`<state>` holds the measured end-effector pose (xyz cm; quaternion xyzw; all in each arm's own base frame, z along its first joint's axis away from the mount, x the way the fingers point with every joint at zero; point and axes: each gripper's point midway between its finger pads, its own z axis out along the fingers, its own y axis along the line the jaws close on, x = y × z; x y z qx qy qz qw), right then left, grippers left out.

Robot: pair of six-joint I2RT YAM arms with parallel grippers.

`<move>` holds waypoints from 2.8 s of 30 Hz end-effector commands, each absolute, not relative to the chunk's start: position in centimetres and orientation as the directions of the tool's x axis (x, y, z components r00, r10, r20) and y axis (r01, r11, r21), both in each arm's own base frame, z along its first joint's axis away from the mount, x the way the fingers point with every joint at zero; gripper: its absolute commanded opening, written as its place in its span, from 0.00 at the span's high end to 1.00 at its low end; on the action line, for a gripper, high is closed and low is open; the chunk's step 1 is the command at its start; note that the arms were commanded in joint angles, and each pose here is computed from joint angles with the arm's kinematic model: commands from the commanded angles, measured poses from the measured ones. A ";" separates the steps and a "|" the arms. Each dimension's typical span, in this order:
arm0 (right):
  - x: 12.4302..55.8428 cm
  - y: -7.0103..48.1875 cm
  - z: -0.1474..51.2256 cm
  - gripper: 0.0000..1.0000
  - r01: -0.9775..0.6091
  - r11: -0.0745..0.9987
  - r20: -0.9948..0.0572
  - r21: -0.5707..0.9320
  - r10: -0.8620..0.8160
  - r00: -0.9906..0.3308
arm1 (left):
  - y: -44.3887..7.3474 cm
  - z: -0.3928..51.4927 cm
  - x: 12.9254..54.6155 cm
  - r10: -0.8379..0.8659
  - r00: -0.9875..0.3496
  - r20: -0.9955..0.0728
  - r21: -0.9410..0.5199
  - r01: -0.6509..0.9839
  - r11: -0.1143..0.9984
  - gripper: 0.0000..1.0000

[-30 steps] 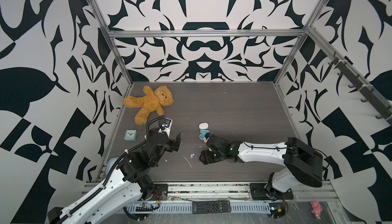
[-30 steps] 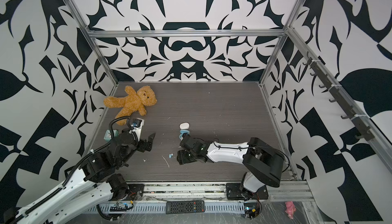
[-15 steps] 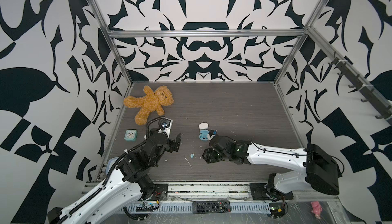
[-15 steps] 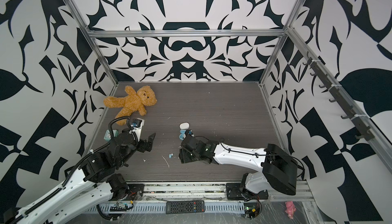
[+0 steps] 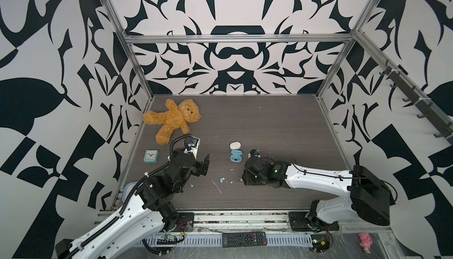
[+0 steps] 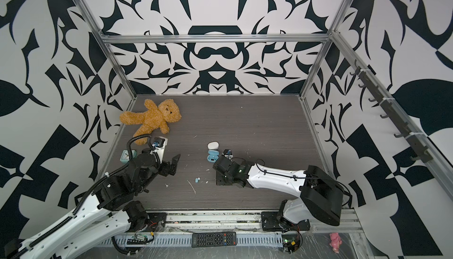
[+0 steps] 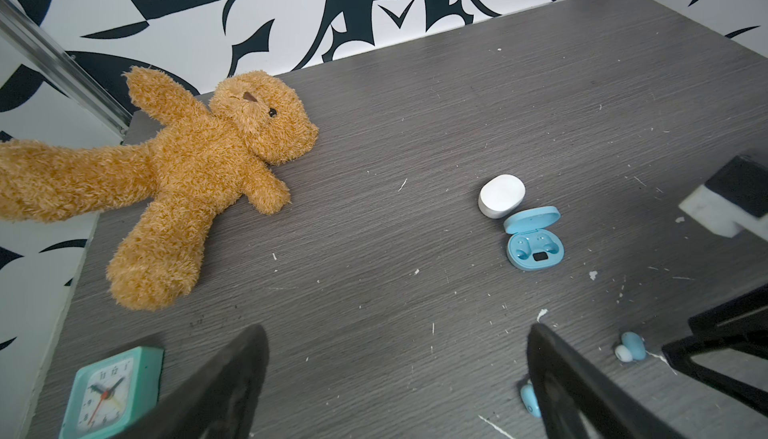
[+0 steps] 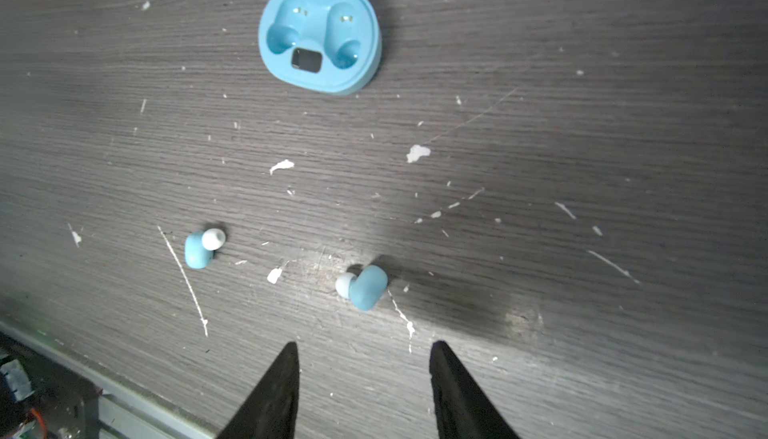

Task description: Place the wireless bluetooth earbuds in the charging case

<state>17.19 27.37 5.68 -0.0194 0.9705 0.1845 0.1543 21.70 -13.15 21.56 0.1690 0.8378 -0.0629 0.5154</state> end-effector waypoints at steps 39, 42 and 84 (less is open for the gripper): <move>18.4 28.7 3.3 0.67 0.039 0.932 -0.260 0.360 0.140 -0.955 | -13.4 20.9 21.4 0.220 -0.420 -0.880 0.054 0.371 0.927 0.01; 18.4 28.7 3.1 0.68 0.039 0.933 -0.256 0.357 0.138 -0.957 | -13.5 20.9 21.4 0.221 -0.422 -0.879 0.055 0.372 0.927 0.01; 19.7 29.0 2.9 0.80 0.007 0.950 -0.245 0.312 0.088 -0.966 | -13.8 20.6 21.4 0.226 -0.429 -0.875 0.050 0.384 0.922 0.01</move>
